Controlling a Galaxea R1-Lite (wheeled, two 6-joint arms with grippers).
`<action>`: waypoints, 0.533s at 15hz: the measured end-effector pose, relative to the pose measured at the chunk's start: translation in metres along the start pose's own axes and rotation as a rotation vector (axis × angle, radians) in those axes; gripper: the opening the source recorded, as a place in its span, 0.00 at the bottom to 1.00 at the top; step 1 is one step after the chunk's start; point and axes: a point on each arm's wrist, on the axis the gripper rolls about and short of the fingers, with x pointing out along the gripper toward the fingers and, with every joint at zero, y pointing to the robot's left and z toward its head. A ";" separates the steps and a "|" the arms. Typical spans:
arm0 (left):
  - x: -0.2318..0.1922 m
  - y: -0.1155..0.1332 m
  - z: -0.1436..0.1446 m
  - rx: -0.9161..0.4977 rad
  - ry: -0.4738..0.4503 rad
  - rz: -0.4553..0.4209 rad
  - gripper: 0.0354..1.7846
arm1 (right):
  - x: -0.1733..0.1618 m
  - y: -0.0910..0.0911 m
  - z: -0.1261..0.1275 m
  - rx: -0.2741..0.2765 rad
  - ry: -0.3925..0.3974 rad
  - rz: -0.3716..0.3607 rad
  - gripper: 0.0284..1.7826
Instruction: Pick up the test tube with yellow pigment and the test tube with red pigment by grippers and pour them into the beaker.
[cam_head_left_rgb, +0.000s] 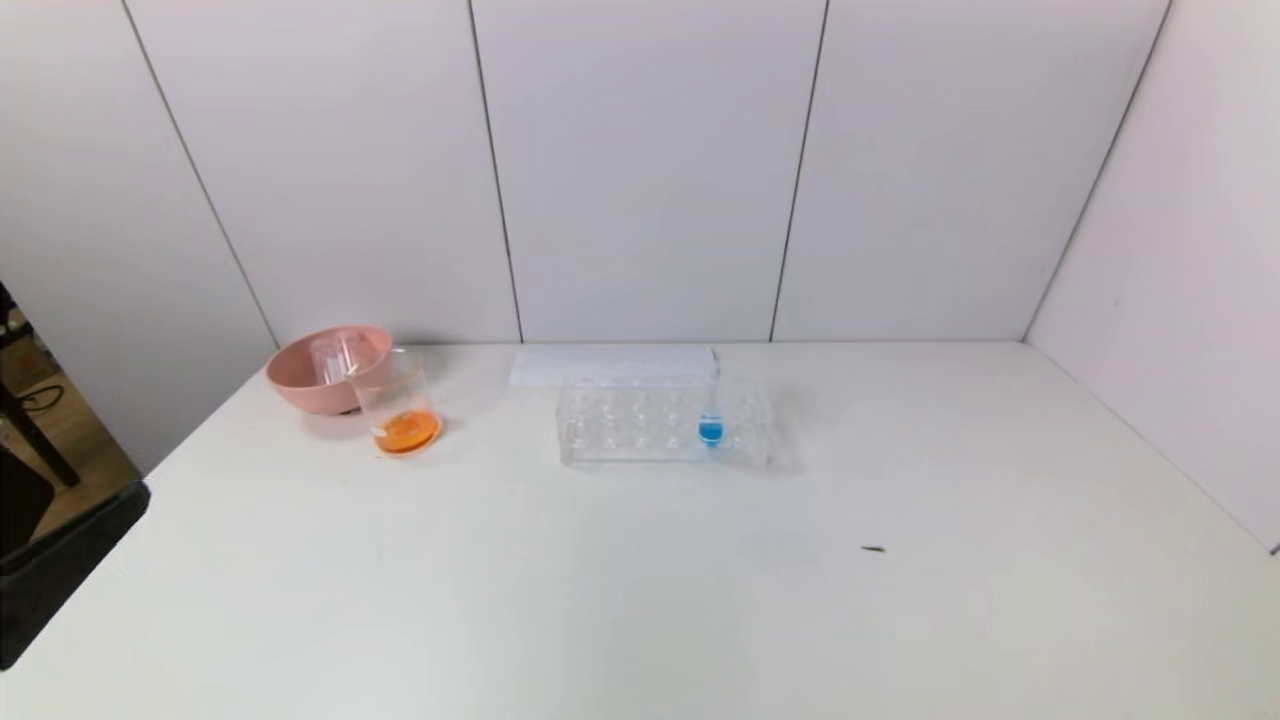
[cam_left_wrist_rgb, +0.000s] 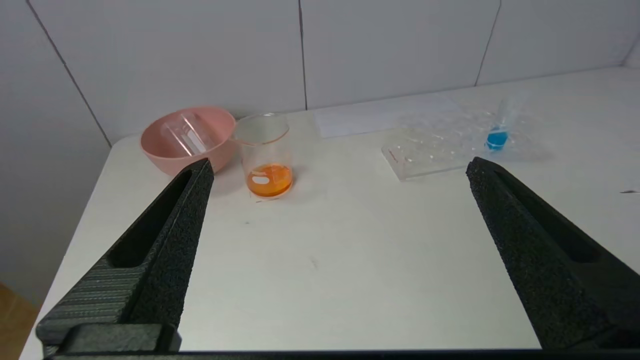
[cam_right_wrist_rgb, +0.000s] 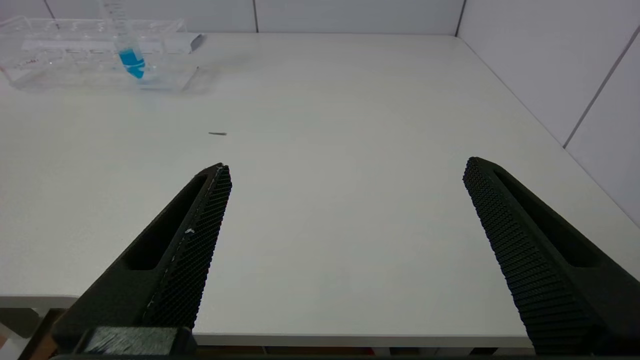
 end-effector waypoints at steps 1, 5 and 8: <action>-0.013 -0.002 -0.005 0.005 -0.036 0.011 0.99 | 0.000 0.000 0.000 0.000 0.000 0.000 0.95; -0.044 -0.006 -0.022 0.022 -0.118 0.033 0.99 | 0.000 0.000 0.000 0.000 0.000 0.000 0.95; -0.060 -0.009 -0.036 0.028 -0.140 0.033 0.99 | 0.000 0.000 0.000 0.000 0.000 0.000 0.95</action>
